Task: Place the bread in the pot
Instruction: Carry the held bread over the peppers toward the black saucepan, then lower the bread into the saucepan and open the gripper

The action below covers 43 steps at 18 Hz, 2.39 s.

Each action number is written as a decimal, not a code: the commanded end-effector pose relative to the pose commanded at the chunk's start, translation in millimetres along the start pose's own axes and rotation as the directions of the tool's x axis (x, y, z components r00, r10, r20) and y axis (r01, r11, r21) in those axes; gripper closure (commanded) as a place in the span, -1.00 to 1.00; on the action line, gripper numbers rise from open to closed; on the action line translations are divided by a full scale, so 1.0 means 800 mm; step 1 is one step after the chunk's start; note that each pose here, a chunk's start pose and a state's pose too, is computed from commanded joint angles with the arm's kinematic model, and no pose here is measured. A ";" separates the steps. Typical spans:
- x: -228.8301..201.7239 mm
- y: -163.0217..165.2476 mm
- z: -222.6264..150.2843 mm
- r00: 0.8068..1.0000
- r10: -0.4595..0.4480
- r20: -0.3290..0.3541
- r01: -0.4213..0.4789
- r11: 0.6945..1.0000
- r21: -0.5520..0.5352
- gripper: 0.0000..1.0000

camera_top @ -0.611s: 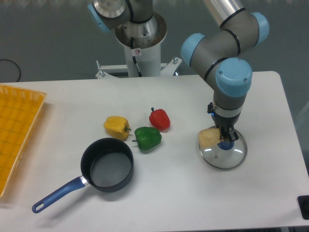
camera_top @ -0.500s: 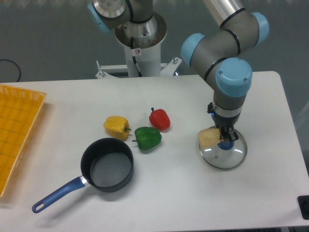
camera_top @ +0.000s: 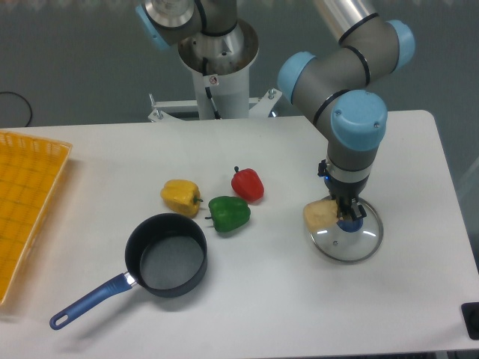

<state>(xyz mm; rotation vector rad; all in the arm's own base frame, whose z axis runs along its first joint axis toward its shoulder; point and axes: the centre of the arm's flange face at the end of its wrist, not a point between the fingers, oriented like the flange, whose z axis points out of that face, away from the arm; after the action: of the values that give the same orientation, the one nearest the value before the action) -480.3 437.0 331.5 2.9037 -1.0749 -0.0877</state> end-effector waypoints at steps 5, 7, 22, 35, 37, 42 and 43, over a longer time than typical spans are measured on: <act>0.014 -0.082 -0.003 0.998 -0.056 -0.004 0.057 0.998 0.011 0.27; 0.019 -0.110 -0.007 0.997 -0.081 -0.002 0.081 0.997 0.014 0.27; 0.080 -0.323 -0.014 0.975 -0.219 0.030 0.216 0.973 0.085 0.25; 0.092 -0.386 0.022 0.978 -0.208 0.034 0.204 0.975 0.082 -0.59; 0.091 -0.386 0.025 0.978 -0.206 0.032 0.203 0.976 0.079 -0.89; 0.091 -0.381 0.021 0.982 -0.184 0.038 0.180 0.980 0.078 -1.00; 0.089 -0.377 0.019 0.982 -0.185 0.040 0.182 0.980 0.077 -1.00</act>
<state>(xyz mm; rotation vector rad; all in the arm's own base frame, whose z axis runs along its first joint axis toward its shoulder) -231.6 618.7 295.2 3.0752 -0.8293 -0.1255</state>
